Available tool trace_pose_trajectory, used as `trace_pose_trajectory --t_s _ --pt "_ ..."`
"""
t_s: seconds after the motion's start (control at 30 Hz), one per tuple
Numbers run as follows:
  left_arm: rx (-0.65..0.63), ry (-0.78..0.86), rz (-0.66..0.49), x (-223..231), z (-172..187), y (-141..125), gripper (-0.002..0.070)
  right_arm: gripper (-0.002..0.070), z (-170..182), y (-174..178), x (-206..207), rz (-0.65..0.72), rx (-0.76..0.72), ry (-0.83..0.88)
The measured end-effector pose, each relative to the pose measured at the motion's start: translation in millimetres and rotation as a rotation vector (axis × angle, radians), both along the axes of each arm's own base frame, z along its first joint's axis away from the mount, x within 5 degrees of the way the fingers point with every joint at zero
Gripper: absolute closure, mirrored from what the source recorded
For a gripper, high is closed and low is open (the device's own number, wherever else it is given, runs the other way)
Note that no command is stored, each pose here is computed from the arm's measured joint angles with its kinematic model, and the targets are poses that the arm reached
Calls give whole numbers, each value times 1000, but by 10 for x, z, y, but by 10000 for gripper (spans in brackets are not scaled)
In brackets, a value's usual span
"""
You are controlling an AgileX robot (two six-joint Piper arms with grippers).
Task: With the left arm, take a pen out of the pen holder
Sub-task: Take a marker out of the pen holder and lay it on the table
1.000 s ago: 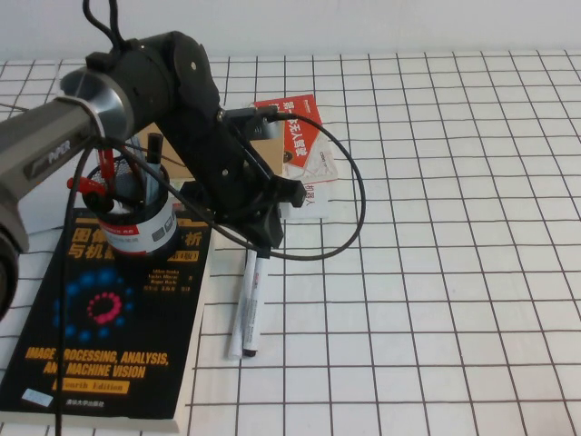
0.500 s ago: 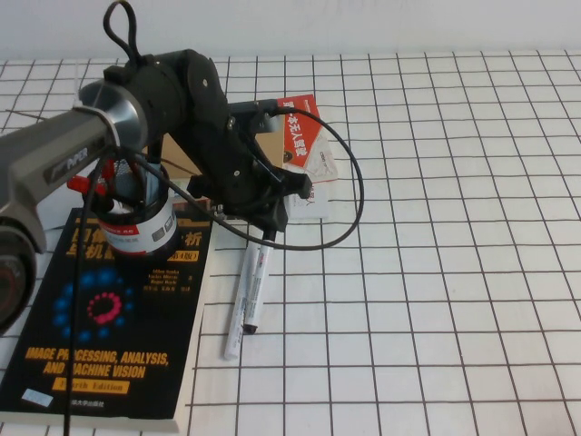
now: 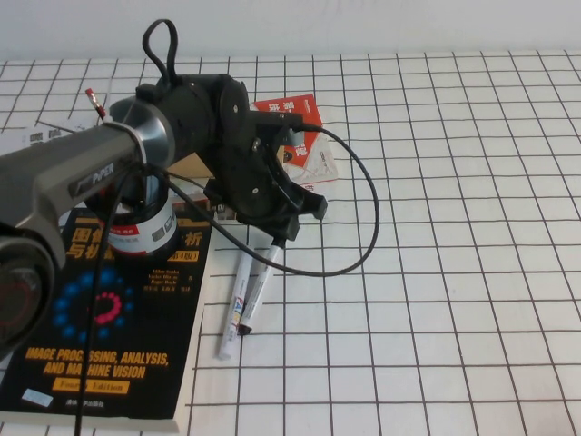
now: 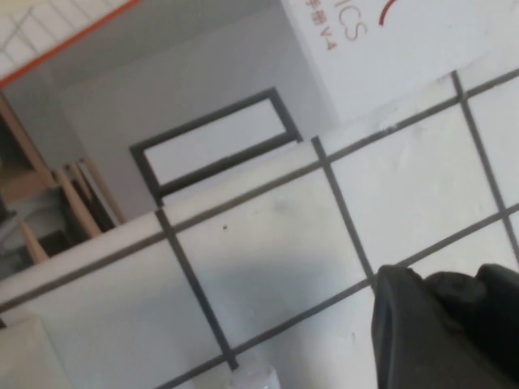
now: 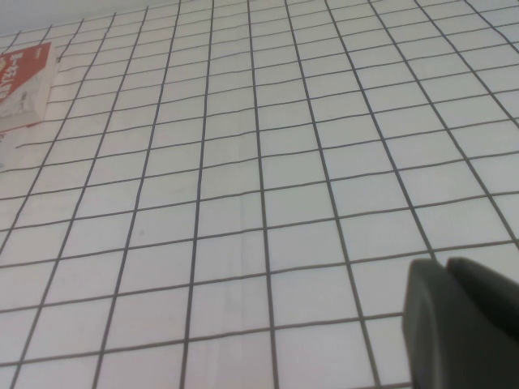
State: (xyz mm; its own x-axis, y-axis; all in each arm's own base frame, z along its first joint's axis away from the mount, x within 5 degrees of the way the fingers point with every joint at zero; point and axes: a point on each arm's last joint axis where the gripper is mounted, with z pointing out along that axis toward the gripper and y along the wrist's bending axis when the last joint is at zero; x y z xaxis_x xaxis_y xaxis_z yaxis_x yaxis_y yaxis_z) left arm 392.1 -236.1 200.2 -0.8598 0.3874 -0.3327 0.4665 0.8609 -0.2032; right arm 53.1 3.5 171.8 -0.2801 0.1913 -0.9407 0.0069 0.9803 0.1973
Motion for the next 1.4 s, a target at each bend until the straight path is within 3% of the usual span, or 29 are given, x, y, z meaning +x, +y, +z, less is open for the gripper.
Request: trace_pose_trajectory --t_s 0.27,0.6,0.87,0.97,1.17,1.4 --pt "31 50 8 -94 -246 57 543 693 0 0 0 0 0 0" --pt "7 0 46 -7 -183 151 541 692 0 0 0 0 0 0" --pt "61 15 48 25 -174 305 528 693 0 0 0 0 0 0" --pt "66 13 39 28 -175 316 482 692 0 0 0 0 0 0" --pt "70 -9 24 25 -116 326 312 692 0 0 0 0 0 0" --pt "80 -186 -1 -62 398 340 281 692 0 0 0 0 0 0"
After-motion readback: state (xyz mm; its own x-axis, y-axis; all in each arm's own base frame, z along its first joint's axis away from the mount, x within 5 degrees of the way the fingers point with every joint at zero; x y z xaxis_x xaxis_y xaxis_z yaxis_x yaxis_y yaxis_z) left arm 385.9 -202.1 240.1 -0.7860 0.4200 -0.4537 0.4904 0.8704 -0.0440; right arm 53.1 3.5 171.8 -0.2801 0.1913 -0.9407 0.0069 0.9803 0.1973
